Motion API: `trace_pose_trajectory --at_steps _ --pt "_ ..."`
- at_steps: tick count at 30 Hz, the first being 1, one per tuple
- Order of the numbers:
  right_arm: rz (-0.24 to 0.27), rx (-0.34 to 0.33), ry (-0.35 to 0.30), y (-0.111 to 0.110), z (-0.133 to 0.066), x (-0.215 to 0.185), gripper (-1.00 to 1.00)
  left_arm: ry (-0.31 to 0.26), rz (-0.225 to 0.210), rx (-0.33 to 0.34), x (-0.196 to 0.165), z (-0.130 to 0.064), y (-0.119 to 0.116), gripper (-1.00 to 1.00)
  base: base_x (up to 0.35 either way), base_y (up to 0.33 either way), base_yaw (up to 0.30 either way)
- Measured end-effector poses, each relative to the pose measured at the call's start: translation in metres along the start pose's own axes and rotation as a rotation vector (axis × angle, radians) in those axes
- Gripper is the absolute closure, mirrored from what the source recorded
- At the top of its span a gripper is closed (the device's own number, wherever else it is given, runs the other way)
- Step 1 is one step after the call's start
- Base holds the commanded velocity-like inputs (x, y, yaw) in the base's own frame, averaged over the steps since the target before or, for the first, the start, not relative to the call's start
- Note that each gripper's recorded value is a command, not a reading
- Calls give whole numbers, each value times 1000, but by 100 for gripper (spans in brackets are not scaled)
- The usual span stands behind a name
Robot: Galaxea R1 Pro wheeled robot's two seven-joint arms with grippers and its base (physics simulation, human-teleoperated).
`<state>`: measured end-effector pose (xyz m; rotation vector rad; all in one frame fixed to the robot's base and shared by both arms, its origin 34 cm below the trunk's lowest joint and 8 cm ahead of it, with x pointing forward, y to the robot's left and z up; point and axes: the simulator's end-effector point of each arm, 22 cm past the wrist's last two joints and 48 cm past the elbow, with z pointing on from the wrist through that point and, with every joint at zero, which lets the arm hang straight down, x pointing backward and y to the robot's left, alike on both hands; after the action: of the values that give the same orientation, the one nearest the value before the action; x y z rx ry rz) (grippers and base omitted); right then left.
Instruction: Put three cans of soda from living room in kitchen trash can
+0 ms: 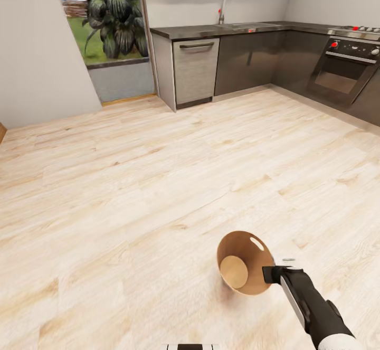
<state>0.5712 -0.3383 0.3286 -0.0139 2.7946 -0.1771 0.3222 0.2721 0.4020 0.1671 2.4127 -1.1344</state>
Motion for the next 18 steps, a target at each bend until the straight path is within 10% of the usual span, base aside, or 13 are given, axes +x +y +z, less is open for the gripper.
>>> trace_pose_trajectory --at_steps 18 --pt "31 42 138 -29 -47 -19 100 2 -4 -2 2 0 1 -100 0 0 0"
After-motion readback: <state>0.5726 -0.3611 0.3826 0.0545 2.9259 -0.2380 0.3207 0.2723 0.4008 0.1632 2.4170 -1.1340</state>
